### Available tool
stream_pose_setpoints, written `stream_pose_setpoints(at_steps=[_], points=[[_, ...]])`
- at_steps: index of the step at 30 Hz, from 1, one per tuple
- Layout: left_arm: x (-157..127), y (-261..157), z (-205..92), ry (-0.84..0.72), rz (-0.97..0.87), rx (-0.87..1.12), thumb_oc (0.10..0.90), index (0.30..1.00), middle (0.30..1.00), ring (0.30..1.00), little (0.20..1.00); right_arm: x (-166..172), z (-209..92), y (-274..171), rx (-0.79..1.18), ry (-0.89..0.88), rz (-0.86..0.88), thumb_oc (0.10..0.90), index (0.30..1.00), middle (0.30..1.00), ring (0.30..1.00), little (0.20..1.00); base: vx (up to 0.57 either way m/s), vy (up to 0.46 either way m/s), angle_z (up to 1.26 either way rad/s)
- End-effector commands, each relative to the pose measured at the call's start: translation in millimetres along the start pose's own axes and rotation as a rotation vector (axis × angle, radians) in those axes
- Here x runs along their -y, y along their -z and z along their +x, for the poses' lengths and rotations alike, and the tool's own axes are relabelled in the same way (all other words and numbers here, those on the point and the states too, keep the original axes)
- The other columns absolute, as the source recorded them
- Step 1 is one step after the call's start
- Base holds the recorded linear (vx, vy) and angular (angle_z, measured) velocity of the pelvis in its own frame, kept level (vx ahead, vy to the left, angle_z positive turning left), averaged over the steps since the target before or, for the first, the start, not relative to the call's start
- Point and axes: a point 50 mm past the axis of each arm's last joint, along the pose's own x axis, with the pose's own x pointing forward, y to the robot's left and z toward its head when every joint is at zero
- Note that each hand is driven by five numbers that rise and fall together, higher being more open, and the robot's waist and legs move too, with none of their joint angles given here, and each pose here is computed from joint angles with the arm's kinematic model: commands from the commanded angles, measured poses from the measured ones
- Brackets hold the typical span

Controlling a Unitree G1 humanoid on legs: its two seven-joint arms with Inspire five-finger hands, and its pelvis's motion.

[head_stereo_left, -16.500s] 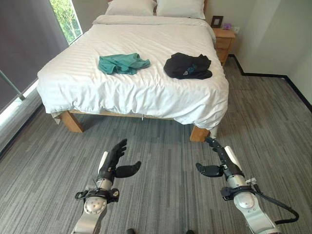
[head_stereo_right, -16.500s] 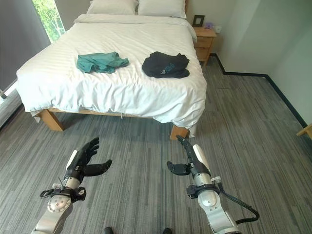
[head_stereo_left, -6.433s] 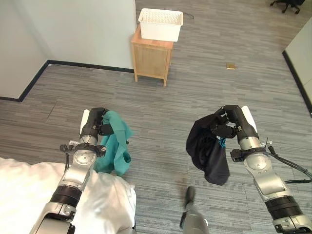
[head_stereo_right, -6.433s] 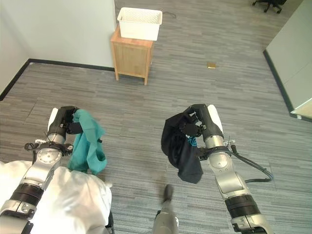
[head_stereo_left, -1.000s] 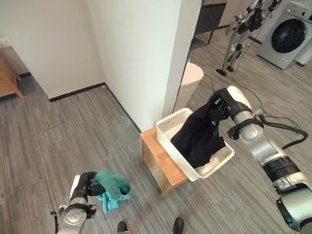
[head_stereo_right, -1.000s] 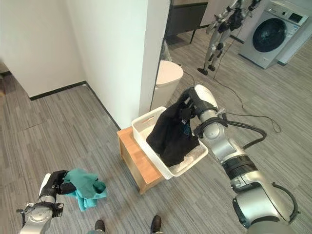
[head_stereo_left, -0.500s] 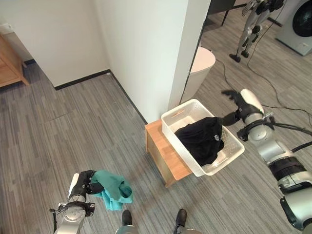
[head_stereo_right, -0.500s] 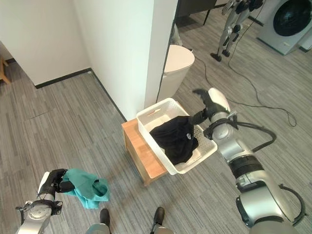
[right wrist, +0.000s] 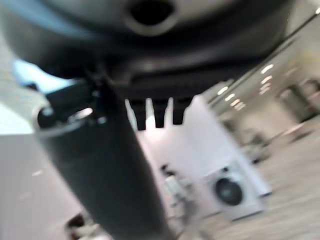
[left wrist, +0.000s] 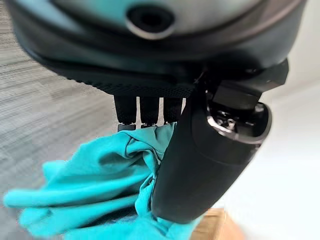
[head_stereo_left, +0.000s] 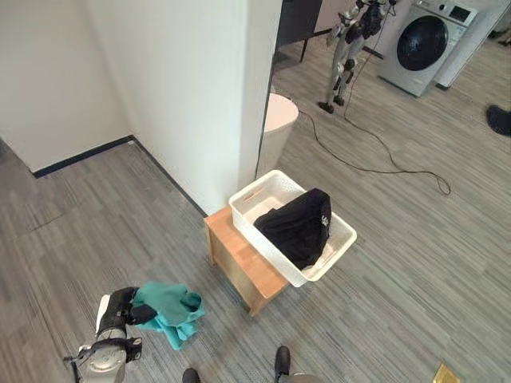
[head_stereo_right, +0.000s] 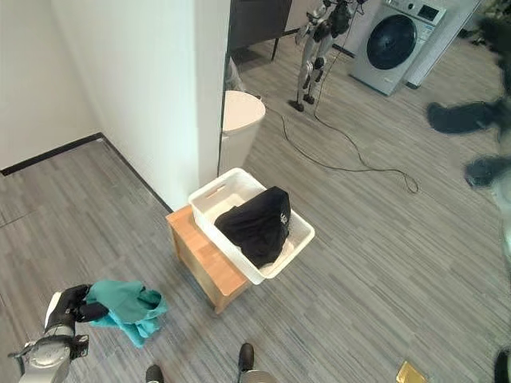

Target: Pick up bed clothes into laundry basket.

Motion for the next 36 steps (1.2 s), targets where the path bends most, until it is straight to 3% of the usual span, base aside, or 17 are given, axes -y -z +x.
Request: stream_pose_setpoints(at_steps=[1,2,4,5,6,8,11,12,13,17,19,21,25,31,36], points=[[-28.1,-68.2,2.3,-0.058,-0.051,0.315,0.400,0.300,0.300,0.300,0.300,7.9,-26.6,44.7,-0.158,0.184,0.115,0.800,0.900,0.900,0.900,0.900,-0.01,-0.038,-0.14],[-42.0,-92.7,-0.7,-0.057,-0.061,0.417,0.400,0.300,0.300,0.300,0.300,-8.3,-63.0,97.1,-0.391,0.178,0.131,0.800,0.900,0.900,0.900,0.900,-0.02,-0.054,-0.11],[-52.3,-129.2,-6.8,-0.006,-0.017,0.569,0.400,0.300,0.300,0.300,0.300,-22.9,-89.2,134.1,-0.580,0.129,0.078,0.800,0.900,0.900,0.900,0.900,-0.05,-0.054,-0.14],[-55.3,-156.0,-13.1,0.075,0.004,0.666,0.400,0.300,0.300,0.300,0.300,-33.1,-117.6,163.8,-0.748,0.010,-0.049,0.800,0.900,0.900,0.900,0.900,-0.05,-0.034,-0.10],[-56.0,-156.4,-13.2,0.074,0.004,0.667,0.400,0.300,0.300,0.300,0.300,-33.8,-117.1,163.7,-0.747,0.009,-0.047,0.800,0.900,0.900,0.900,0.900,-0.05,-0.028,-0.08],[-64.8,-186.2,-20.3,0.101,0.075,0.767,0.400,0.300,0.300,0.300,0.300,-42.9,-146.7,185.5,-0.888,-0.066,-0.085,0.800,0.900,0.900,0.900,0.900,-0.01,-0.010,-0.02],[-85.0,-245.2,-44.5,0.073,0.344,0.955,0.400,0.300,0.300,0.300,0.300,-58.6,-207.2,214.2,-1.136,-0.212,-0.168,0.800,0.900,0.900,0.900,0.900,-0.01,-0.017,0.01],[-85.8,-271.4,-62.0,0.111,0.468,1.043,0.400,0.300,0.300,0.300,0.300,-71.6,-244.9,223.7,-1.277,-0.375,-0.239,0.800,0.900,0.900,0.900,0.900,-0.02,-0.009,0.08],[-86.7,-271.9,-62.3,0.108,0.469,1.043,0.400,0.300,0.300,0.300,0.300,-73.0,-244.3,223.5,-1.276,-0.377,-0.236,0.800,0.900,0.900,0.900,0.900,-0.01,-0.013,0.11],[-83.3,-311.9,-95.4,0.155,0.483,1.241,0.400,0.300,0.300,0.300,0.300,-97.9,-313.9,223.5,-1.471,-0.640,-0.293,0.800,0.900,0.900,0.900,0.900,0.00,-0.040,0.08],[-83.6,-326.4,-112.2,0.092,0.424,1.377,0.400,0.300,0.300,0.300,0.300,-117.3,-343.5,215.9,-1.540,-0.712,-0.251,0.800,0.900,0.900,0.900,0.900,0.03,-0.035,0.09],[-74.6,-339.8,-123.5,-0.038,0.380,1.517,0.400,0.300,0.300,0.300,0.300,-148.0,-357.0,203.7,-1.527,-0.795,-0.200,0.800,0.900,0.900,0.900,0.900,0.00,-0.048,0.01],[-42.1,-350.4,-114.4,-0.084,0.272,1.577,0.400,0.300,0.300,0.300,0.300,-181.9,-367.5,186.8,-1.449,-0.903,-0.179,0.800,0.900,0.900,0.900,0.900,-0.01,-0.030,0.07],[-31.3,-393.1,-89.6,-0.459,0.465,1.526,0.400,0.300,0.300,0.300,0.300,-204.3,-379.3,170.7,-1.320,-1.006,-0.189,0.800,0.900,0.900,0.900,0.900,0.02,-0.028,-0.10],[-38.5,-413.1,-79.3,-0.596,0.621,1.455,0.400,0.300,0.300,0.300,0.300,-193.5,-390.8,173.3,-1.340,-1.004,-0.213,0.800,0.900,0.900,0.900,0.900,0.02,-0.020,-0.17]])
